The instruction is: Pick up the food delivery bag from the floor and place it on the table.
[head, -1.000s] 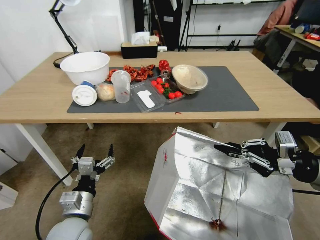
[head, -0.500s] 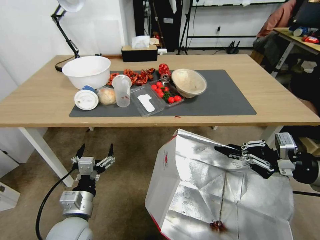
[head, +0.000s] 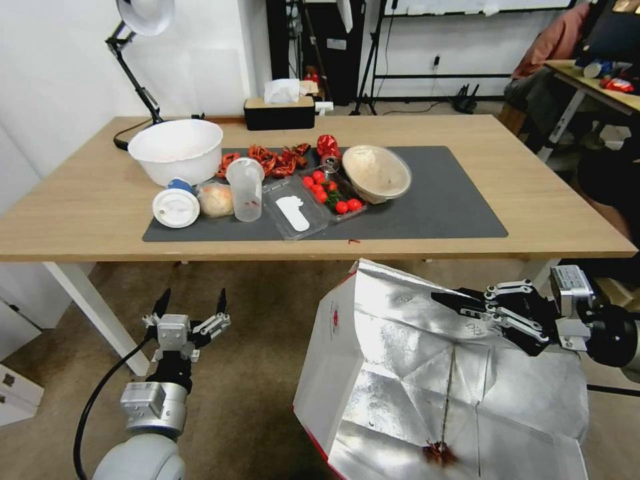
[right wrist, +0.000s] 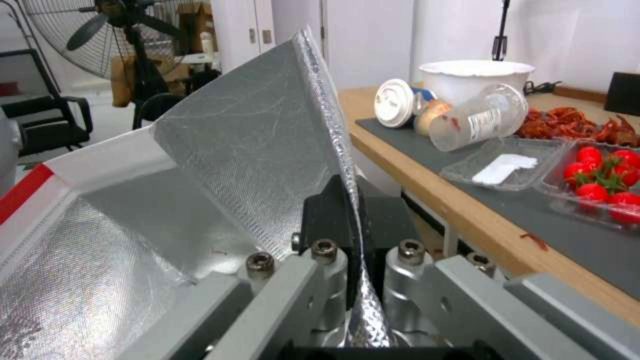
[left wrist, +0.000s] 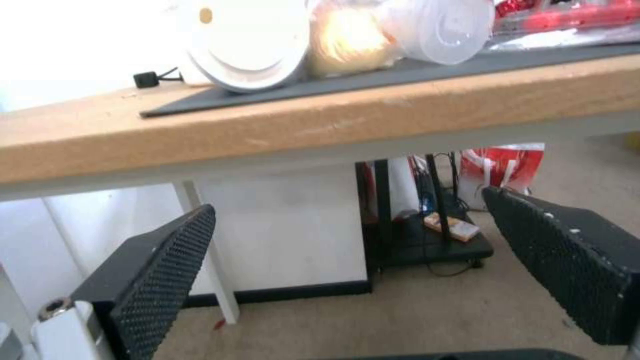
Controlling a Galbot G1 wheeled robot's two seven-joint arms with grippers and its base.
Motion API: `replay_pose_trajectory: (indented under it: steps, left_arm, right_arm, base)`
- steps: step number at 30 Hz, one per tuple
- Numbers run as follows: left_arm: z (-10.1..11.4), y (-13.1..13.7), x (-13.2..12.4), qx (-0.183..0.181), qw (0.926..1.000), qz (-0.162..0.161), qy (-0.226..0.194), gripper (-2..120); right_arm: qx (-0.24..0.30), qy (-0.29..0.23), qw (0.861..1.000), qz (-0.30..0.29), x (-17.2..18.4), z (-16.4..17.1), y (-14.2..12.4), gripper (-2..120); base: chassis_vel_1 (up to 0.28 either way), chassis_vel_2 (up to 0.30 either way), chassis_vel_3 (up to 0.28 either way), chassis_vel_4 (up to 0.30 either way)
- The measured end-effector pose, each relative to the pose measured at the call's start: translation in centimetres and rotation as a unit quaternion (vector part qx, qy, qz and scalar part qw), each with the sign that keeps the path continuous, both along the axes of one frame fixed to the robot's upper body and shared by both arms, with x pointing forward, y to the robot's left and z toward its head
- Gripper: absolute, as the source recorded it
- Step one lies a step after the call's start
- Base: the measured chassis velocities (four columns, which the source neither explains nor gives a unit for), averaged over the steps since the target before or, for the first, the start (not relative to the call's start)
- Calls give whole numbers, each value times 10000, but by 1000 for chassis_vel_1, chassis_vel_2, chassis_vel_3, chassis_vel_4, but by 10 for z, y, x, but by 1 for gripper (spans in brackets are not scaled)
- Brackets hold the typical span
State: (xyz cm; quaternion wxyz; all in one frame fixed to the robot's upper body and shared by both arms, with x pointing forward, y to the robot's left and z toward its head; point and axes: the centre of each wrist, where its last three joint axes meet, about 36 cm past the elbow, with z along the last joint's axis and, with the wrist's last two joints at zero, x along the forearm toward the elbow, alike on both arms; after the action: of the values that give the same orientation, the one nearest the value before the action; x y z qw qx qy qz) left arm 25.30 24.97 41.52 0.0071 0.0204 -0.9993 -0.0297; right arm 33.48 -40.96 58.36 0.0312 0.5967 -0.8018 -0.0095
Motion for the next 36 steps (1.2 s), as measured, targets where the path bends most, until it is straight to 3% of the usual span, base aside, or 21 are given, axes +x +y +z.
replay_pose_trajectory:
  steps: [36]
  left_arm:
    - [-3, -3, 1, -6, 10000, -68, 8, 100]
  right_arm:
    - [49, -13, 10000, 28, -4, -2, 2, 0]
  base:
    - [0, 0, 0, 0]
